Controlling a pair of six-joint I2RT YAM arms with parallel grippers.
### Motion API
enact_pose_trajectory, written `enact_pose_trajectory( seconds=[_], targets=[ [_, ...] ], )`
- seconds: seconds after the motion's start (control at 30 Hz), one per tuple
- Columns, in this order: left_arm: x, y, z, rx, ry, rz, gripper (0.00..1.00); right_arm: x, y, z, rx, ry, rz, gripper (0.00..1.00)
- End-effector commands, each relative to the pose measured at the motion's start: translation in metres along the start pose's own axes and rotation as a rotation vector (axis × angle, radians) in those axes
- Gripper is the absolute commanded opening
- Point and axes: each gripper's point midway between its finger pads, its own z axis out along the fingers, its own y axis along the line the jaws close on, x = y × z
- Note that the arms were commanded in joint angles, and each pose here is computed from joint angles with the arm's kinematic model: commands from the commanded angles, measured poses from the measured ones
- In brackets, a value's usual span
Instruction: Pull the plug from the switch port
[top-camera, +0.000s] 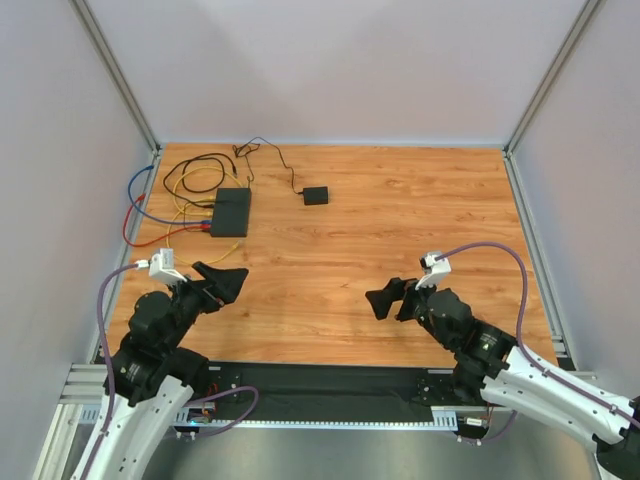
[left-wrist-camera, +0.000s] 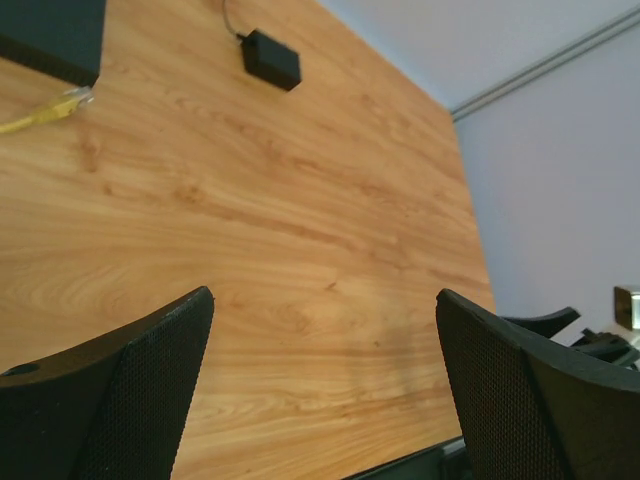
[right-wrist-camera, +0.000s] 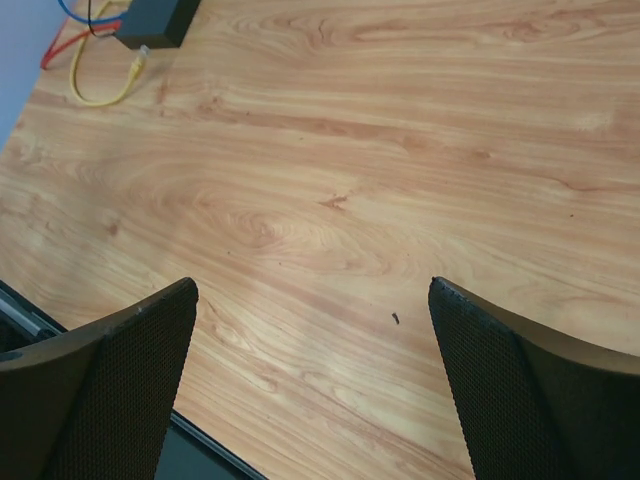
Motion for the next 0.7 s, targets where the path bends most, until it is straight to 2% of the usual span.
enact_pose_trajectory(
  seconds=[0.0,0.1,0.2,0.3,0.33,0.37,0.4,0.43,0.47,0.5,0.53,0.57,0.6,0.63,0.67],
  targets=[
    [-0.002,0.001,0.002,-0.06,0.061,0.08,1.0,-0.004,0.011,0.001,-0.027,0.022,0.003,1.0],
    [0.001,-0.003,0.012,-0.098,0.164,0.15,1.0,-0.003,-0.004,0.002,0.091,0.028,0.089,1.0],
    [-0.004,0.007,0.025,-0.233,0.236,0.191,1.0,-0.004,0.005,0.008,0.025,-0.011,0.072,1.0],
    [-0.017,0.011,0.034,-0.316,0.229,0.206,0.99,-0.018,0.014,0.017,0.034,-0.02,0.039,1.0],
    [-0.016,0.016,0.041,-0.353,0.247,0.207,0.98,-0.021,0.013,0.022,0.049,-0.001,-0.004,1.0],
    [-0.019,0.019,0.044,-0.376,0.243,0.206,0.96,-0.007,0.012,0.033,0.082,0.088,-0.052,1.0],
    [-0.025,0.013,0.049,-0.365,0.237,0.203,0.95,-0.024,0.028,0.039,0.067,0.093,-0.058,1.0],
    [-0.028,0.018,0.057,-0.384,0.249,0.197,0.95,-0.005,0.022,0.054,0.115,0.206,-0.103,1.0],
    [-0.027,0.011,0.063,-0.34,0.275,0.186,0.94,-0.004,0.024,0.062,0.127,0.245,-0.116,1.0],
    [-0.033,0.002,0.07,-0.297,0.269,0.177,0.93,-0.025,0.042,0.074,0.107,0.236,-0.113,0.99],
    [-0.037,0.015,0.079,-0.337,0.278,0.155,0.92,-0.007,0.036,0.09,0.129,0.328,-0.15,1.0],
    [-0.037,0.017,0.088,-0.344,0.316,0.127,0.89,-0.028,0.05,0.105,0.097,0.309,-0.14,1.0],
    [-0.041,0.019,0.093,-0.343,0.329,0.097,0.89,-0.026,0.057,0.114,0.083,0.332,-0.142,1.0],
    [-0.052,0.027,0.097,-0.35,0.321,0.058,0.81,-0.014,0.05,0.131,0.106,0.375,-0.139,1.0],
    [-0.054,0.023,0.101,-0.314,0.341,0.033,0.79,-0.019,0.052,0.141,0.104,0.367,-0.132,1.0]
  ],
)
